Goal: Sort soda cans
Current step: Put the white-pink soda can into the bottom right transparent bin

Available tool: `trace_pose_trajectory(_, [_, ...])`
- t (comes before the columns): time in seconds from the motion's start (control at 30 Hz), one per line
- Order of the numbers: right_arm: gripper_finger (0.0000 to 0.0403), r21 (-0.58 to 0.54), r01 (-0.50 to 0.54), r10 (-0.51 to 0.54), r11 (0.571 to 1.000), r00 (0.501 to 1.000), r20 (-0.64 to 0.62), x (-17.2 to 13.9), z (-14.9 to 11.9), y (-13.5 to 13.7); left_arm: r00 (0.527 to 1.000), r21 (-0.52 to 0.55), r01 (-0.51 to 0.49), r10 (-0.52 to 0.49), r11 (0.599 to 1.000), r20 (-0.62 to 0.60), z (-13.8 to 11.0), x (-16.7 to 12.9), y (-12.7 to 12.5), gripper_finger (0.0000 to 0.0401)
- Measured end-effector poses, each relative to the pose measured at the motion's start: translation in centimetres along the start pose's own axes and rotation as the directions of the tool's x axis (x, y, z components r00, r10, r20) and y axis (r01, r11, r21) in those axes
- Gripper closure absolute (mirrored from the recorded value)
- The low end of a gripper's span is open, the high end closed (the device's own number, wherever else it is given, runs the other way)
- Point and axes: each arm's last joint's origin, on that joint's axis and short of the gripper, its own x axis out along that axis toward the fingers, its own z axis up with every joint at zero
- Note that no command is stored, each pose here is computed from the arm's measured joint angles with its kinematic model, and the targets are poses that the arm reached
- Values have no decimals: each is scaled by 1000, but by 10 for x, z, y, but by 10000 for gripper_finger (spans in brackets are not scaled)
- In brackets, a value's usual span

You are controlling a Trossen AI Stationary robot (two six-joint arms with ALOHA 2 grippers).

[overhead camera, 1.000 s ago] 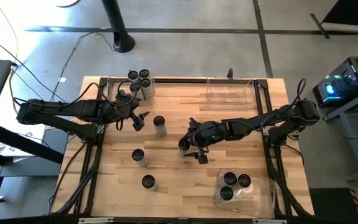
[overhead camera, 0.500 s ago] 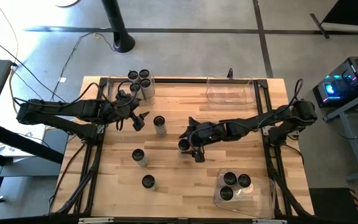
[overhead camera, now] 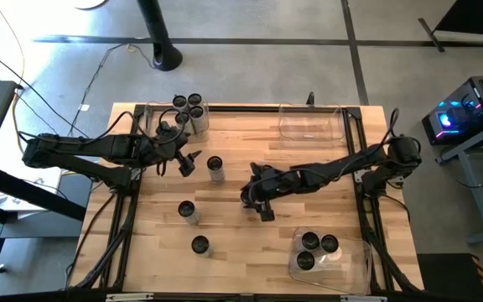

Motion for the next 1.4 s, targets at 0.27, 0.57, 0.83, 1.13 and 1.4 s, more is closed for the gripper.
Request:
trace_pose_trajectory(0.27, [164, -72, 79, -80, 994, 997, -10, -51, 50, 45, 1000, 4, -1, 1, 1000, -5, -1, 0, 0, 71])
trace_pose_trajectory(0.57, [164, -27, -43, 46, 999, 986, 162, -211, 107, 139, 1000, -1, -6, 6, 1000, -23, -3, 0, 1, 71])
trace_pose_trajectory(0.83, [164, 150, -180, 152, 972, 971, 184, -273, 70, 211, 1000, -3, -4, 4, 1000, -24, -3, 0, 1, 71])
trace_pose_trajectory(1.13, [164, 369, -59, 3, 928, 989, 150, -254, -9, 259, 1000, -3, -3, 3, 1000, -24, -3, 0, 1, 71])
trace_pose_trajectory(1.4, [164, 325, 70, -99, 943, 992, 73, -219, -47, 262, 1000, -32, -3, 2, 999, -19, -2, 0, 0, 71])
